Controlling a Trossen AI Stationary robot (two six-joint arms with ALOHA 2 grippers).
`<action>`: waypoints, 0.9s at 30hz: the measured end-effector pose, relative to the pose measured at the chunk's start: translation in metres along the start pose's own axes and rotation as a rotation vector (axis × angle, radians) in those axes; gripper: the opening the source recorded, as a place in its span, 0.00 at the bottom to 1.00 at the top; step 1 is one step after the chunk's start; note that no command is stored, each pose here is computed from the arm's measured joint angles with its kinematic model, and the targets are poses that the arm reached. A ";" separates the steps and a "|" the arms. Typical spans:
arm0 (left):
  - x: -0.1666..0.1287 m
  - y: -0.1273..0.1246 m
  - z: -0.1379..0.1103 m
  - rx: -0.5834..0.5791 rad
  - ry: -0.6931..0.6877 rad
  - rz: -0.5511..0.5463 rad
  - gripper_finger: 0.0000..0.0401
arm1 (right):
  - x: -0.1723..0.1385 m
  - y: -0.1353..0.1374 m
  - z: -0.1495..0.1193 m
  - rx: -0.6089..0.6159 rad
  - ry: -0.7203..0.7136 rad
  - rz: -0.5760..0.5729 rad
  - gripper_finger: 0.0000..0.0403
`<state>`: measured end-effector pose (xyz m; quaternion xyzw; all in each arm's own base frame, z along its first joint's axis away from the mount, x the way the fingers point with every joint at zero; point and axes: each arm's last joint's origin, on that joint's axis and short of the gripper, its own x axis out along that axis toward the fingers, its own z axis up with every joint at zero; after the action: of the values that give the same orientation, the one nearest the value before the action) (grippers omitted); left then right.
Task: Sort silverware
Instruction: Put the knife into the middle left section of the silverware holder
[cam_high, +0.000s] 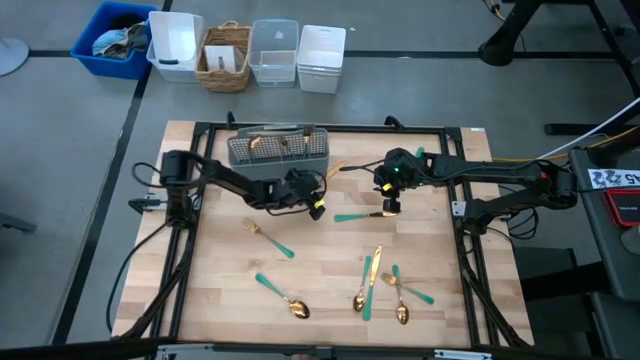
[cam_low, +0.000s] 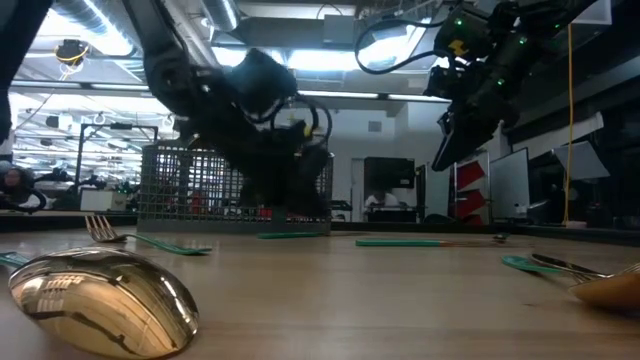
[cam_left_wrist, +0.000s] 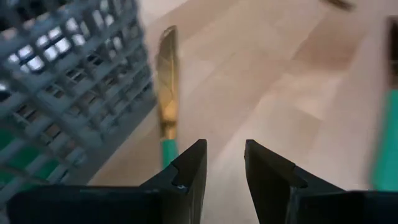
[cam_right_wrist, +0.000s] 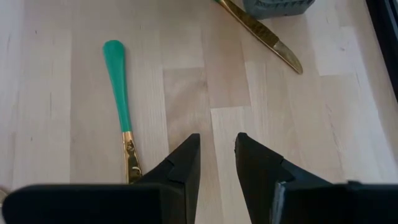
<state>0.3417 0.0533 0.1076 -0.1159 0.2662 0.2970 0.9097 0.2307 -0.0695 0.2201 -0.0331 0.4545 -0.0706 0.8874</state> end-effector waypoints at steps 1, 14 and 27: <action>0.003 0.002 -0.002 0.001 -0.002 0.007 0.25 | 0.000 0.000 0.000 0.000 0.000 0.000 0.25; 0.018 0.020 -0.007 -0.010 0.013 0.094 0.25 | 0.000 0.000 0.000 0.000 -0.002 0.000 0.25; 0.011 0.003 -0.015 0.063 0.066 0.009 0.13 | 0.000 0.000 0.000 0.000 -0.002 0.000 0.25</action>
<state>0.3412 0.0552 0.0885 -0.0955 0.3057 0.2885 0.9023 0.2309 -0.0695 0.2202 -0.0332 0.4537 -0.0707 0.8877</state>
